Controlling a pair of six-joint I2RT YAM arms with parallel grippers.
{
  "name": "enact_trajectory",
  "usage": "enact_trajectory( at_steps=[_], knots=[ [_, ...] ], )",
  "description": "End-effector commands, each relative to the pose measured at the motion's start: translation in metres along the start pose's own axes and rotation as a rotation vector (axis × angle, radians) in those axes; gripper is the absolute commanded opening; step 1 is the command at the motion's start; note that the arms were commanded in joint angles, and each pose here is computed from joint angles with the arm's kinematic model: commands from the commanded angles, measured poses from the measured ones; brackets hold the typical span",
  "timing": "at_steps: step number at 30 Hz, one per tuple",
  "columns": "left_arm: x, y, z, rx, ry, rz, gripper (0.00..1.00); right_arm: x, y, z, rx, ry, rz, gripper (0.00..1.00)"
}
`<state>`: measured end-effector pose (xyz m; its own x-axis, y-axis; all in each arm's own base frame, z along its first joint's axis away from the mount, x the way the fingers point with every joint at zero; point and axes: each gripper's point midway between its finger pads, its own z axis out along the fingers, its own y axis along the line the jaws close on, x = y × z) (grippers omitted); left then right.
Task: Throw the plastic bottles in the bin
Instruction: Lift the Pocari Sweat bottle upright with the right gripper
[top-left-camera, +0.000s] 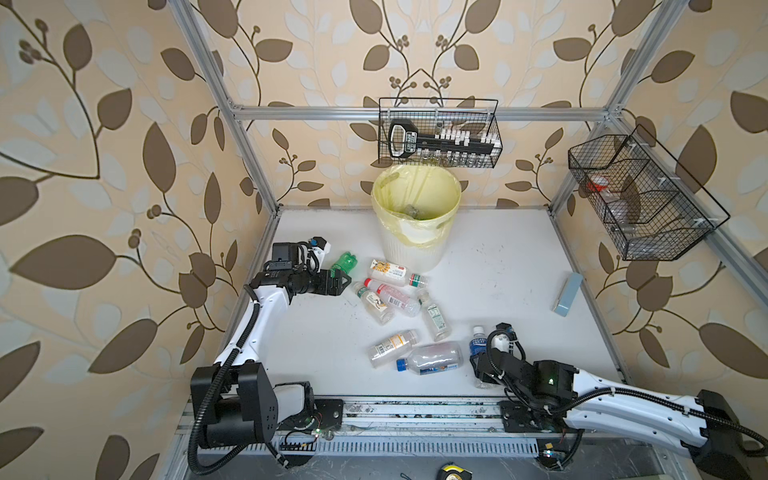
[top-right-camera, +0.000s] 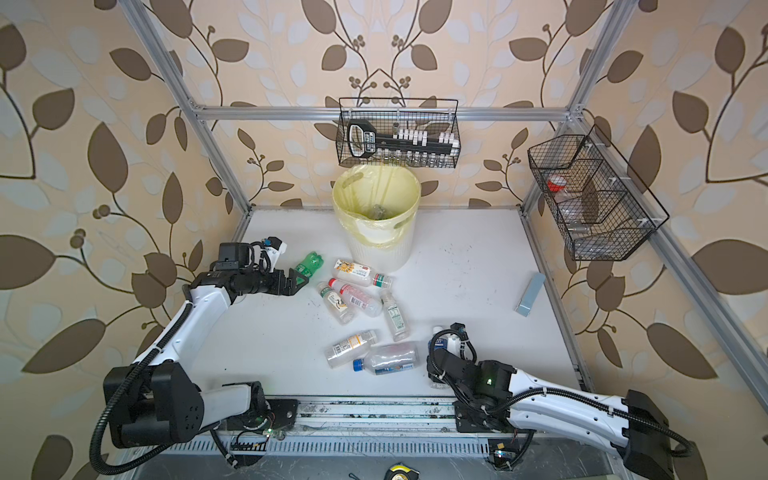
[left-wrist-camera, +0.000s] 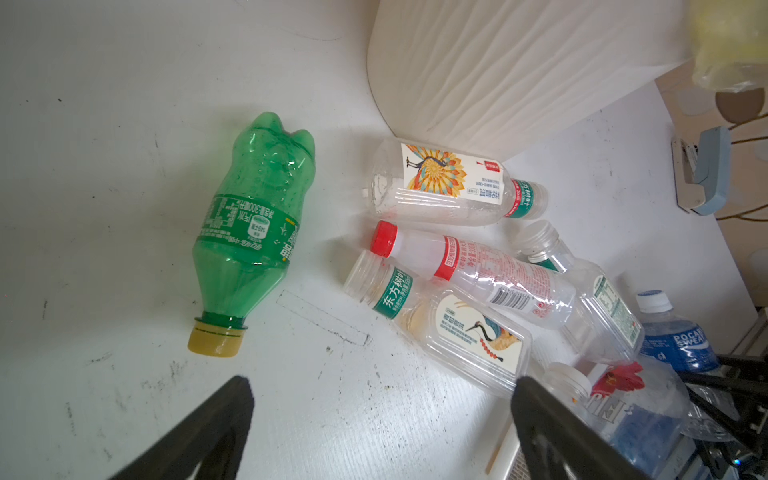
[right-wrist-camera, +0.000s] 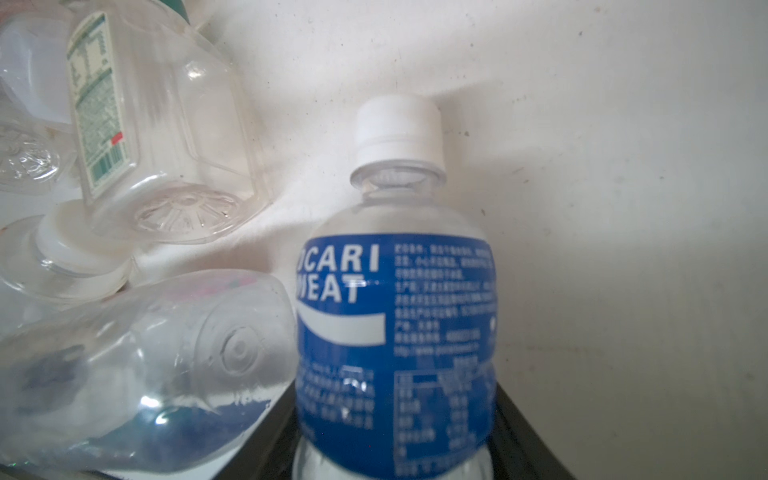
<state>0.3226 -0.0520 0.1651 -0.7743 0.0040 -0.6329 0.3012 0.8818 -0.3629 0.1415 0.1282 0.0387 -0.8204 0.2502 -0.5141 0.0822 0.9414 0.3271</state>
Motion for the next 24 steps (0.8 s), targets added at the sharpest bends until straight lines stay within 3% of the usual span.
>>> enact_trajectory(
  at_steps=[1,17,24],
  knots=[
    [-0.003,0.000,-0.003,0.038,-0.011,-0.026,0.99,-0.009,0.005,-0.005,-0.015,-0.028,0.035,0.52],
    [0.008,-0.009,0.003,0.131,0.009,-0.020,0.99,-0.075,0.040,-0.038,-0.103,-0.146,0.105,0.50],
    [0.008,-0.005,0.001,0.105,0.013,-0.009,0.99,-0.113,0.049,-0.048,-0.117,-0.183,0.086,0.50]
  ],
)
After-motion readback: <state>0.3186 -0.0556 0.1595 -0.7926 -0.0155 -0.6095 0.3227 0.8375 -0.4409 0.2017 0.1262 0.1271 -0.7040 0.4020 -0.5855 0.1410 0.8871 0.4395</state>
